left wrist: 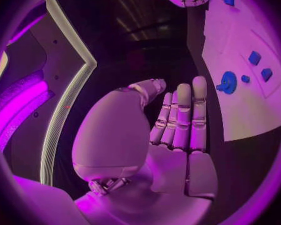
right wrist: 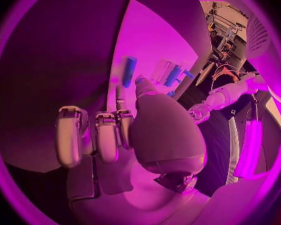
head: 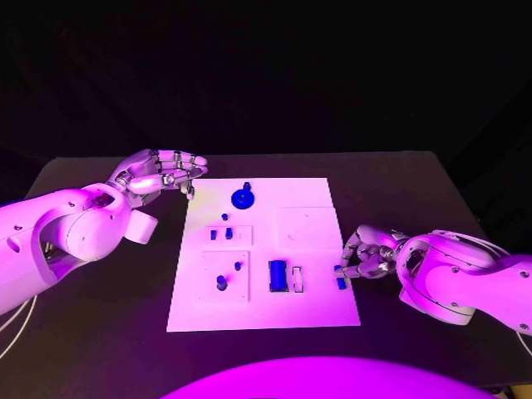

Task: Assemble the parts on the task board

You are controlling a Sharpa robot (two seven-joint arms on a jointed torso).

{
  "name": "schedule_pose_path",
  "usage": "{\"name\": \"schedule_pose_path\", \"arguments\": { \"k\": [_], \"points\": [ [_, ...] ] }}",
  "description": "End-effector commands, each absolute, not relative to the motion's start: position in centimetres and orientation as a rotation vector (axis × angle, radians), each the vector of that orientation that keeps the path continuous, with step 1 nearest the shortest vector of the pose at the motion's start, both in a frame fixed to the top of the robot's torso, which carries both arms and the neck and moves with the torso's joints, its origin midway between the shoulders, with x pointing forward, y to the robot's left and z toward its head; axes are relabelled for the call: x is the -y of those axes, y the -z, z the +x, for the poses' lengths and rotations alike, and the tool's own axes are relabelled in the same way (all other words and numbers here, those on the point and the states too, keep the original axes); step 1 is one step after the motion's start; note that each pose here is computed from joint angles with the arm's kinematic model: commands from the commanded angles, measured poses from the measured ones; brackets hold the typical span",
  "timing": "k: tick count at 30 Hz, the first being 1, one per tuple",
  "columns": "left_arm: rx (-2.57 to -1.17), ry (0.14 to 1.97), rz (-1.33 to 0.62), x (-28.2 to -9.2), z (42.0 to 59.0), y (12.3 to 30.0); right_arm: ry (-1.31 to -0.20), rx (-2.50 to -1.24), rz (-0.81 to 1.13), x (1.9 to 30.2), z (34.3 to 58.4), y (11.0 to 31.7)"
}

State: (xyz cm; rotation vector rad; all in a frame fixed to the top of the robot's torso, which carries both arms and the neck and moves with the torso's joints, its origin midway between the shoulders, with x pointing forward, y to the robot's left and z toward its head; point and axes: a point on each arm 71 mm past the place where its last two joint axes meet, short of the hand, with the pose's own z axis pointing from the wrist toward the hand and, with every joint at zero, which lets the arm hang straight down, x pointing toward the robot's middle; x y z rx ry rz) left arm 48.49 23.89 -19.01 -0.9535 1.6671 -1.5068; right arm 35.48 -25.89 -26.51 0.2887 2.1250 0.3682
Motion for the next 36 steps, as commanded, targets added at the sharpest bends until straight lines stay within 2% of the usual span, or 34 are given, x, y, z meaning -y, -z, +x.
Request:
{"name": "schedule_pose_path", "arguments": {
  "k": [1,11,24,36],
  "points": [
    [-1.656,1.527,-0.951,-23.7,48.4,18.9,-0.332,-2.148,0.245,25.8,35.3,26.7],
    [-1.667,1.526,-0.953,-23.8,48.4,18.9,-0.301,-2.189,0.214,25.5,35.1,27.4],
    [-1.680,1.526,-0.954,-23.8,48.4,19.0,-0.316,-2.219,0.168,23.8,34.9,28.3],
    [-1.689,1.524,-0.951,-23.8,48.3,19.0,-0.302,-2.222,0.146,23.5,35.0,28.6]
  ]
}}
